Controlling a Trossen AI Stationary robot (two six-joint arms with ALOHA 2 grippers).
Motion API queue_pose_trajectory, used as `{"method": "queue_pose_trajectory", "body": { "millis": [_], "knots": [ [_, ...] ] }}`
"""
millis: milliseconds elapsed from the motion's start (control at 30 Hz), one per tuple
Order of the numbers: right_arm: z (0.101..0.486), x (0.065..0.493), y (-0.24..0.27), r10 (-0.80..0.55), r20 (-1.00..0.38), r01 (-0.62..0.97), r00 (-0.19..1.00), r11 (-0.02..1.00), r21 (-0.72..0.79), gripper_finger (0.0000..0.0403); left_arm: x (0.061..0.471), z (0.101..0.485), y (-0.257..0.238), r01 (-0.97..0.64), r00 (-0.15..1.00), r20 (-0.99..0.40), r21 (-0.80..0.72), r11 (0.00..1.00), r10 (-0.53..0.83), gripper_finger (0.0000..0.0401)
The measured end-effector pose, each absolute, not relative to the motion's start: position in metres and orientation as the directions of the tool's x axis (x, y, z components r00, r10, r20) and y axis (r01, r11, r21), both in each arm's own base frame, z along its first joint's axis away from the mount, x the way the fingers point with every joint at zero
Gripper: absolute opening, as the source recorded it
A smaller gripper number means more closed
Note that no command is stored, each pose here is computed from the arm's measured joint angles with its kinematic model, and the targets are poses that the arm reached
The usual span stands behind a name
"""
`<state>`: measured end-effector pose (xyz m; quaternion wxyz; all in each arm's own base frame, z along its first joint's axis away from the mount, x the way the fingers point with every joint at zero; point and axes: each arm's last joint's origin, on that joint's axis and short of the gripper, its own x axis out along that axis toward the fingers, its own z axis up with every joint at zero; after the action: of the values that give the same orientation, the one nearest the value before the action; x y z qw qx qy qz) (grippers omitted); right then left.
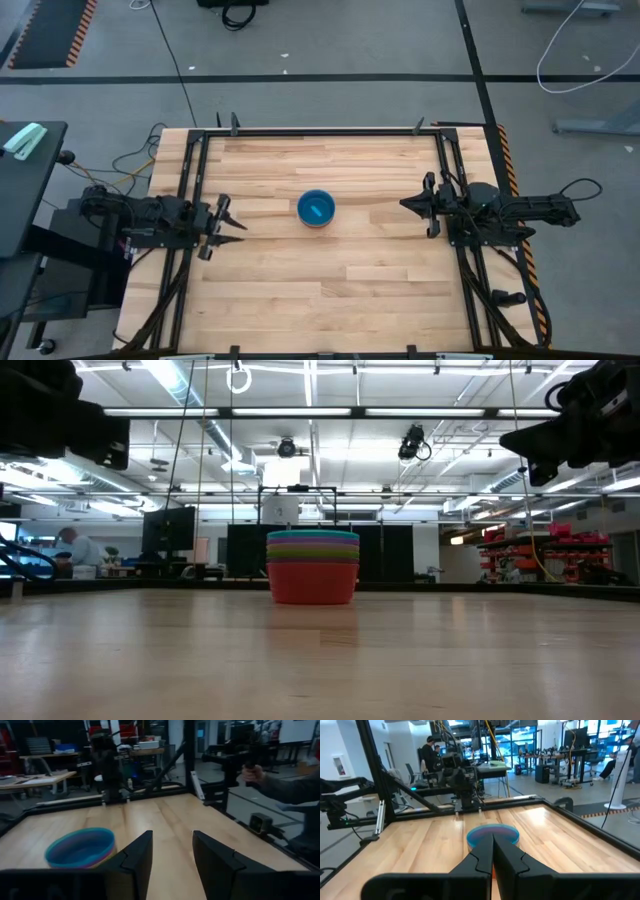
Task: Nest bowls inside each other
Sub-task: Return to Home Position
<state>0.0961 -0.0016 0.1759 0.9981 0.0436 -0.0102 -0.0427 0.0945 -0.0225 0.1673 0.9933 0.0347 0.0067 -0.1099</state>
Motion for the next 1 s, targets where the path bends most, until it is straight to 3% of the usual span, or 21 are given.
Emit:
{"method": "queue_pose_trajectory", "body": {
  "millis": [267, 633, 1000],
  "knots": [
    [0.182, 0.096, -0.003, -0.101, 0.075, 0.096, 0.992, 0.993, 0.067, 0.0016, 0.093, 0.17, -0.012, 0.123, 0.989, -0.089, 0.065, 0.99, -0.117, 0.0144],
    [0.18, 0.094, -0.017, -0.239, 0.064, 0.234, 0.969, 0.969, 0.077, 0.0016, 0.094, 0.171, 0.0, 0.003, 0.996, -0.085, 0.089, 0.996, 0.004, 0.015],
    [0.178, 0.094, -0.02, -0.275, 0.037, 0.274, 0.961, 0.961, 0.042, 0.0016, 0.093, 0.171, 0.012, -0.125, 0.988, -0.083, 0.099, 0.987, 0.133, 0.0153]
  ]
}}
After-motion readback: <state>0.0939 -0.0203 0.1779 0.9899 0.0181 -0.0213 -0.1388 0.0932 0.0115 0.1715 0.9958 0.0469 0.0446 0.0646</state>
